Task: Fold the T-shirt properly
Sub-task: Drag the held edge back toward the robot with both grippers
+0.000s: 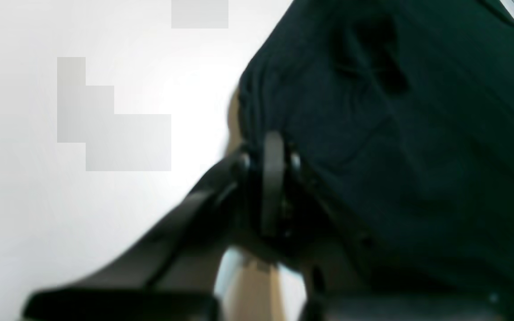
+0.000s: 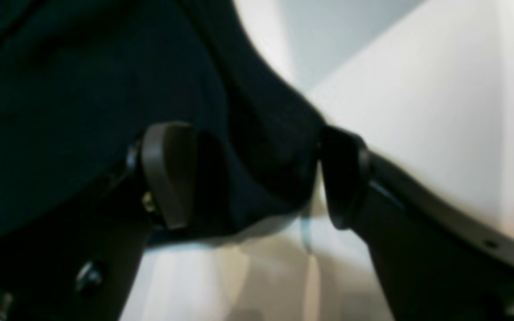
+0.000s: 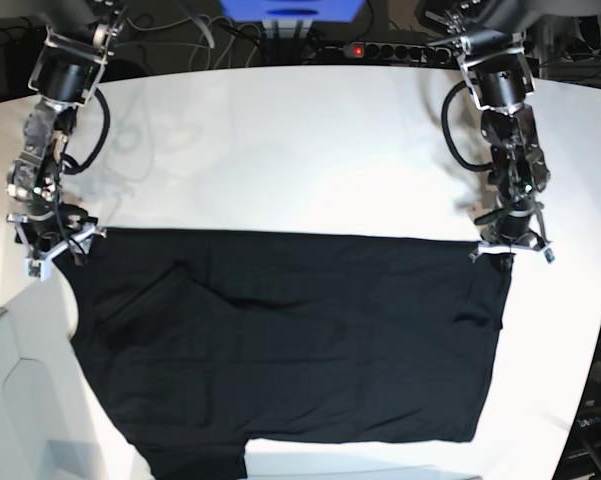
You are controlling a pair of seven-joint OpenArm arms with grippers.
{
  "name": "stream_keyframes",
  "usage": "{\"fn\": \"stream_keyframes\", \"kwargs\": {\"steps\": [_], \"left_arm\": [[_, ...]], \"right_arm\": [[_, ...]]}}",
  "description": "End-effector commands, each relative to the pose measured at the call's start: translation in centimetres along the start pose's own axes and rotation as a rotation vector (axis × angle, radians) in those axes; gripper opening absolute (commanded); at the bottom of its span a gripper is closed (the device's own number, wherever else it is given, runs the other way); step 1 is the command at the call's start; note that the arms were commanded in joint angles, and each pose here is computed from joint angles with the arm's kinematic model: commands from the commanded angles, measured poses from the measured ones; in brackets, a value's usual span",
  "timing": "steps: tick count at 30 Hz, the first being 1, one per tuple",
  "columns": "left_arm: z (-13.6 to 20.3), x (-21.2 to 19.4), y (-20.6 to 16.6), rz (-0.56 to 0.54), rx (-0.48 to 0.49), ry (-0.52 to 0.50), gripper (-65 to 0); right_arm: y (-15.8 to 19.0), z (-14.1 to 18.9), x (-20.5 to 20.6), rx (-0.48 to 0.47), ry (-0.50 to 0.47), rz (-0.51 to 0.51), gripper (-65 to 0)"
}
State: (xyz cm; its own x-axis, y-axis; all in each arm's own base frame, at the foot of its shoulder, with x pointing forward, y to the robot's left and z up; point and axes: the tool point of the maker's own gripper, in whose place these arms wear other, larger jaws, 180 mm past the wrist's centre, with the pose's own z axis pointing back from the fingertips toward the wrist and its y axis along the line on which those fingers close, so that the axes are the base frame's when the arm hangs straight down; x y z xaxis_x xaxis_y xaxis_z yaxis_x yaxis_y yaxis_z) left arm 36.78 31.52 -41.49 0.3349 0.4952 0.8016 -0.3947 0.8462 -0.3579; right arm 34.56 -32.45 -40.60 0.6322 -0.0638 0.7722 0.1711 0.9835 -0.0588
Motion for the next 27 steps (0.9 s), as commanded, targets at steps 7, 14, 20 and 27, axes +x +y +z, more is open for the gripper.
{"fn": "stream_keyframes", "kwargs": {"steps": [7, 14, 20, 27], "left_arm": [[0.4, -0.4, 0.9, -0.013, 0.016, 0.025, -65.0], [1.1, -1.7, 1.9, -0.023, 0.032, 0.047, -65.0], [2.7, -2.5, 2.7, -0.052, 0.039, 0.055, -65.0], [5.6, -2.6, 3.0, -0.11, 0.025, 0.037, -65.0]], "right_arm": [[-0.6, 0.4, -1.1, -0.003, 0.02, 0.024, -24.2], [-0.8, 0.7, -2.5, -0.005, 0.049, 0.03, -53.7], [-1.2, 1.2, -4.0, -0.011, 0.078, 0.042, -65.0], [-1.4, 2.8, -5.2, -0.018, 0.085, 0.079, -65.0]]}}
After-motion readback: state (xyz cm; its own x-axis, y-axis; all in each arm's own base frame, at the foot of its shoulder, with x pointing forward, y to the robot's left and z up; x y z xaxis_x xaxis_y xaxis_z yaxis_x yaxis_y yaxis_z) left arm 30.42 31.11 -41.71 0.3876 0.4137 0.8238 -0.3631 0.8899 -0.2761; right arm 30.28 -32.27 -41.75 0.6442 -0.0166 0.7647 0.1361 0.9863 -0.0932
